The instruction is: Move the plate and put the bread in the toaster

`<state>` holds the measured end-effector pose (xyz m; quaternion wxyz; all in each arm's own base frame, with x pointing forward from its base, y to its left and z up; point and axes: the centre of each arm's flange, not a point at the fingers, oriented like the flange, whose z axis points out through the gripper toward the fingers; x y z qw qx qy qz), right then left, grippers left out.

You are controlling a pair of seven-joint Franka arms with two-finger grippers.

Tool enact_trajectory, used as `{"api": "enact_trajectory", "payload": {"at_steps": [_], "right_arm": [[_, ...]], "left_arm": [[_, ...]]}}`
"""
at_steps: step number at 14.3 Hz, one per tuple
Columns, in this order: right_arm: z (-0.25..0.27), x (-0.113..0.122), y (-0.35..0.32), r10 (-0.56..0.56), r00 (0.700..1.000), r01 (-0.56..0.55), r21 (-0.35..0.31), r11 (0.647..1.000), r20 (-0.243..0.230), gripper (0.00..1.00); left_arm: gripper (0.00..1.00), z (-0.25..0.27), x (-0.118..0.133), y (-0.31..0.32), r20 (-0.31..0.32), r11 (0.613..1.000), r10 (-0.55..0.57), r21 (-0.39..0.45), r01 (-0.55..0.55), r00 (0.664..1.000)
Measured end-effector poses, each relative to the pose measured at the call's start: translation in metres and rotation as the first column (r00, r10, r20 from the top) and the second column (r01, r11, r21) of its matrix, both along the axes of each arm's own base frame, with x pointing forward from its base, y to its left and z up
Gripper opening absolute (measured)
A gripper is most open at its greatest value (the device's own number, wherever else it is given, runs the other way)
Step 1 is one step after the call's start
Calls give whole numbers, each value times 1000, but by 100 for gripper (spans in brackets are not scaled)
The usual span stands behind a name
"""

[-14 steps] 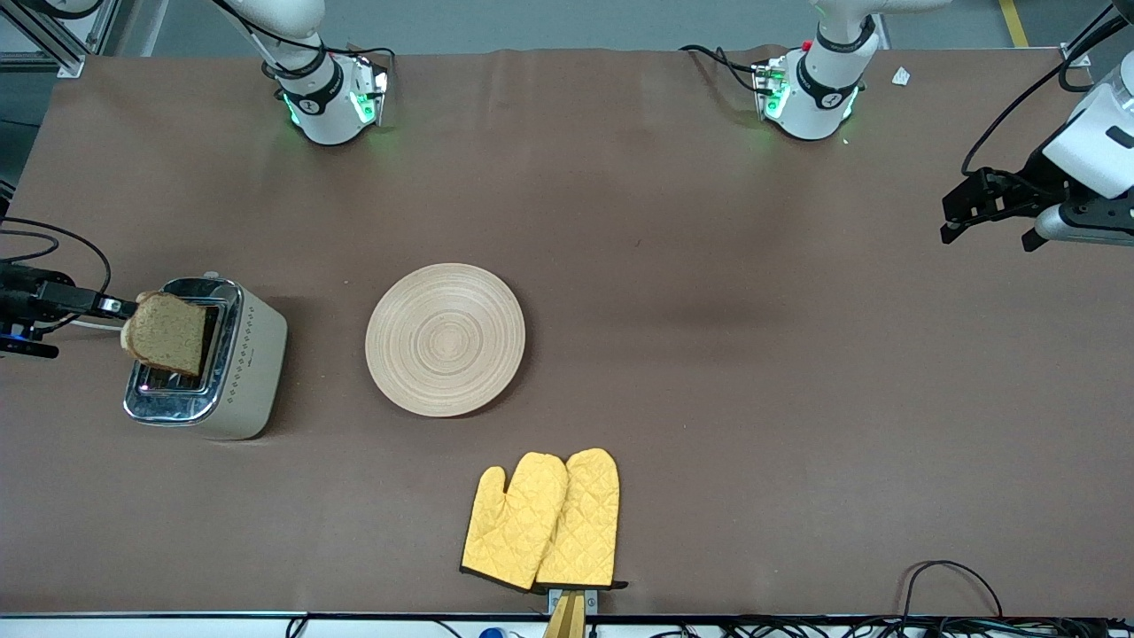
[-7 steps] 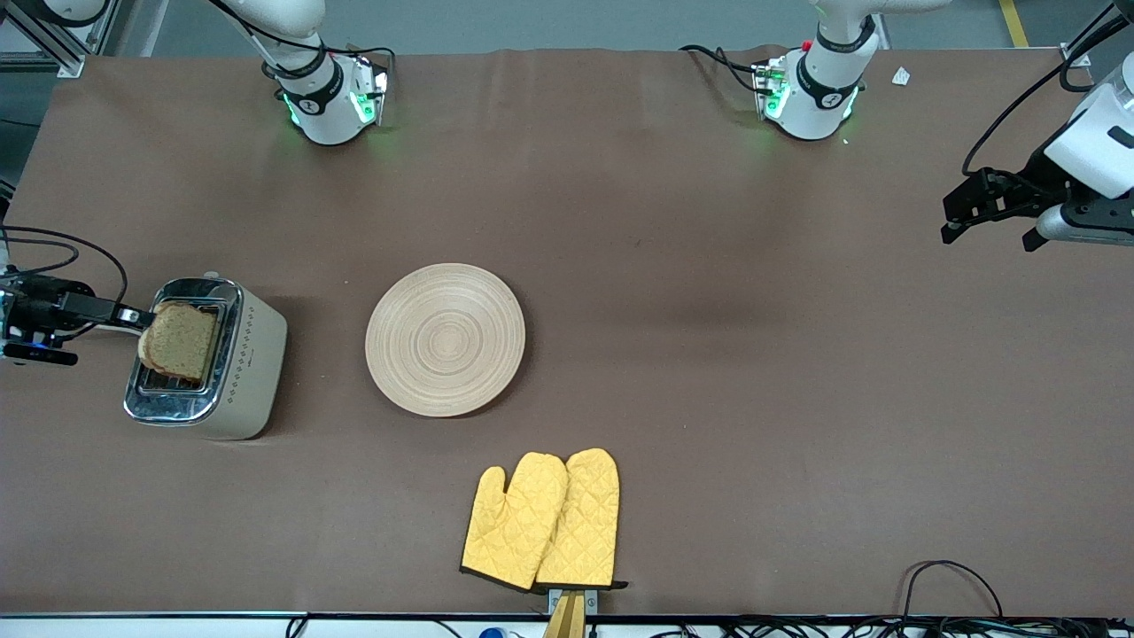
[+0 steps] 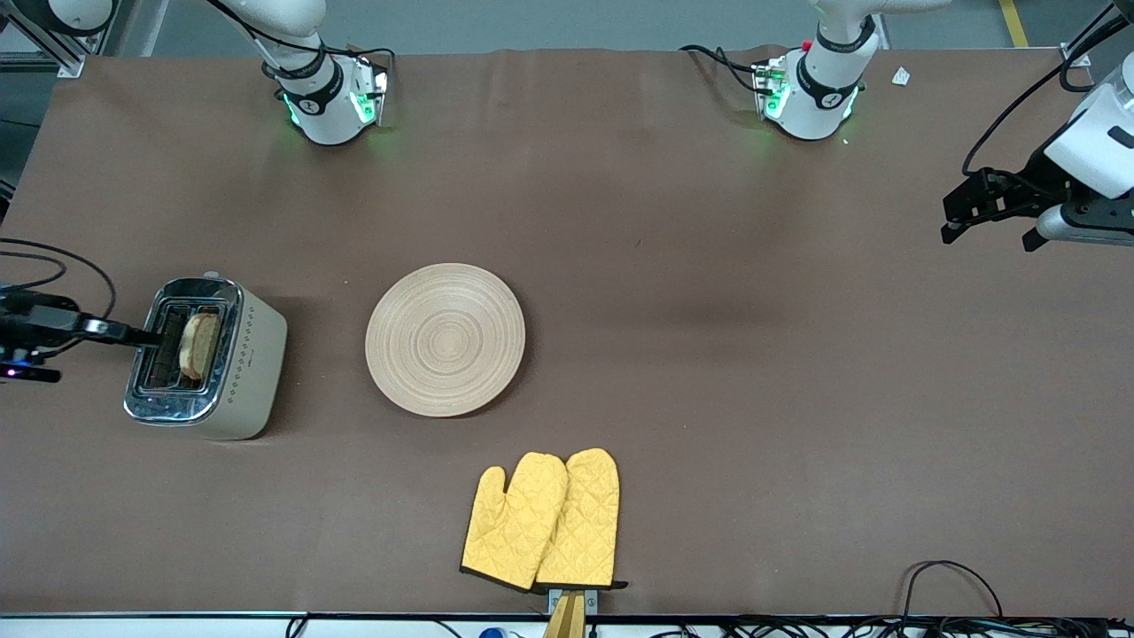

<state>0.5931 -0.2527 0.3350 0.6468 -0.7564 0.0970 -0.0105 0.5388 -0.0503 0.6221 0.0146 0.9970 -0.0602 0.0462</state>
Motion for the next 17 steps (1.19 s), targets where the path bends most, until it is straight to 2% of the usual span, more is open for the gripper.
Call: {"api": "enact_trajectory", "payload": {"at_steps": [1, 2, 3, 4, 5, 6, 7, 8, 10, 11, 12, 14, 17], "right_arm": [[36, 10, -6, 36, 999, -36, -118, 992, -5, 96], [77, 18, -6, 71, 997, -71, -261, 963, -11, 100], [119, 24, 2, 102, 995, -100, -408, 908, -17, 100], [161, 27, 19, 132, 991, -120, -555, 823, -18, 100], [196, 30, 41, 160, 987, -127, -685, 717, -16, 100], [225, 30, 65, 192, 981, -132, -791, 597, -19, 100], [247, 28, 90, 224, 974, -143, -862, 486, -35, 100], [264, 25, 113, 246, 968, -154, -903, 402, -55, 100], [282, 17, 146, 280, 955, -177, -947, 269, -99, 100], [287, 13, 161, 291, 949, -189, -959, 212, -123, 100], [292, 7, 177, 296, 945, -198, -965, 173, -140, 100], [299, -5, 202, 312, 935, -215, -968, 130, -166, 100], [301, -20, 233, 311, 929, -242, -965, 103, -200, 100]], "left_arm": [[100, 0, 0, 0, 0, 1000, 0, -2, 0, 1000], [100, 0, 0, 0, 0, 1000, 1, -4, -1, 1000], [100, 0, 0, 0, -1, 1000, 2, -5, -2, 1000], [100, 0, 0, 0, -1, 1000, 12, -7, -12, 1000], [100, 0, 0, -1, -2, 999, 38, -11, -38, 999], [100, 0, 0, -1, -4, 998, 64, -14, -64, 998], [100, 0, 0, -2, -4, 997, 77, -15, -77, 997], [100, 0, 0, -3, -5, 997, 80, -15, -80, 997], [100, 0, 0, -3, -4, 997, 81, -15, -81, 997], [100, 0, 0, -3, -4, 997, 81, -15, -81, 997], [100, 0, 0, -2, -4, 997, 81, -15, -81, 997], [100, 0, 0, -2, -4, 997, 82, -16, -82, 997], [100, 1, 0, -2, -3, 996, 83, -16, -83, 997]]}}
